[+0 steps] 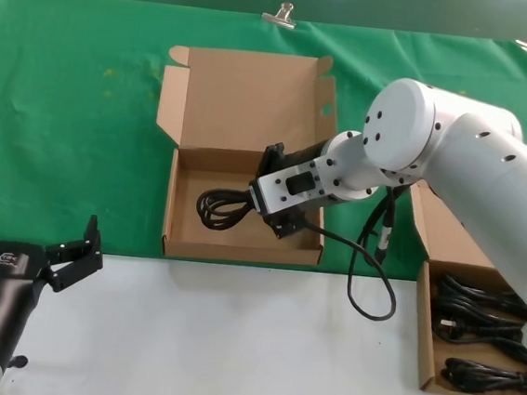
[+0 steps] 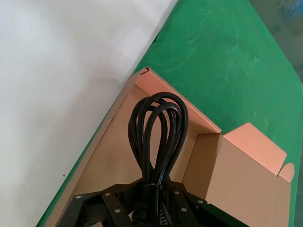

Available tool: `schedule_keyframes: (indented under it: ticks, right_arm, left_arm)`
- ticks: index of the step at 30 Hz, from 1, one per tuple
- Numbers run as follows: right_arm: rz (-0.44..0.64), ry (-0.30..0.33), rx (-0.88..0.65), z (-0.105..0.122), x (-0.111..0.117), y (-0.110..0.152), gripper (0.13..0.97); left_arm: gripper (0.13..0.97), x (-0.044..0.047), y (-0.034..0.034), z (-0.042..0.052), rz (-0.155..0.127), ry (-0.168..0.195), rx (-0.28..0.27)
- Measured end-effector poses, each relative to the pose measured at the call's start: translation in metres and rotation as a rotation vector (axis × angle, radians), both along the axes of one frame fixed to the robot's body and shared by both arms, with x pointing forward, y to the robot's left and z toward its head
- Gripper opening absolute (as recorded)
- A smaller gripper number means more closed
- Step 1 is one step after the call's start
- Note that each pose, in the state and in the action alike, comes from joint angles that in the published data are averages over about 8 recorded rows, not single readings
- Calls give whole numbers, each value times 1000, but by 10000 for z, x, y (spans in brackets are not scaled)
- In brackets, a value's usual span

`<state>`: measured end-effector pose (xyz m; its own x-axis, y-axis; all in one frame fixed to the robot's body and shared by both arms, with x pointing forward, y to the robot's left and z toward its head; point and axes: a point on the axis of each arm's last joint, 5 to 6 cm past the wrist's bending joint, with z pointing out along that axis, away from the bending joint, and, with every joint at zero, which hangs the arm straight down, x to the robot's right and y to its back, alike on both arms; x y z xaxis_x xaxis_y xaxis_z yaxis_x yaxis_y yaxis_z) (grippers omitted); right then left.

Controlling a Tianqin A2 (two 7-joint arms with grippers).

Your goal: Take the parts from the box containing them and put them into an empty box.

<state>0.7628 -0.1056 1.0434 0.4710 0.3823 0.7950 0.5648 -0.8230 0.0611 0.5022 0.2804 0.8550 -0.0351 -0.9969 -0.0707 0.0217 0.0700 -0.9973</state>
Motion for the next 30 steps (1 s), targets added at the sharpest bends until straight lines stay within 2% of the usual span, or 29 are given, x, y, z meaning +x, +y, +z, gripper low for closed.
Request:
schedule_keyframes:
  ticks: [4, 13, 22, 30]
  right_arm:
    - [0, -1, -1, 2, 0, 0, 191]
    - [3, -8, -3, 15, 2, 4, 258]
    - [-3, -16, -5, 34, 15, -22, 389]
    - [-22, 2, 8, 58, 41, -103, 585]
  left_arm:
    - [966, 0, 0, 0, 0, 0, 0]
    - [966, 0, 0, 0, 0, 0, 0]
    - [966, 0, 0, 0, 0, 0, 0]
    - [966, 0, 0, 0, 0, 0, 0]
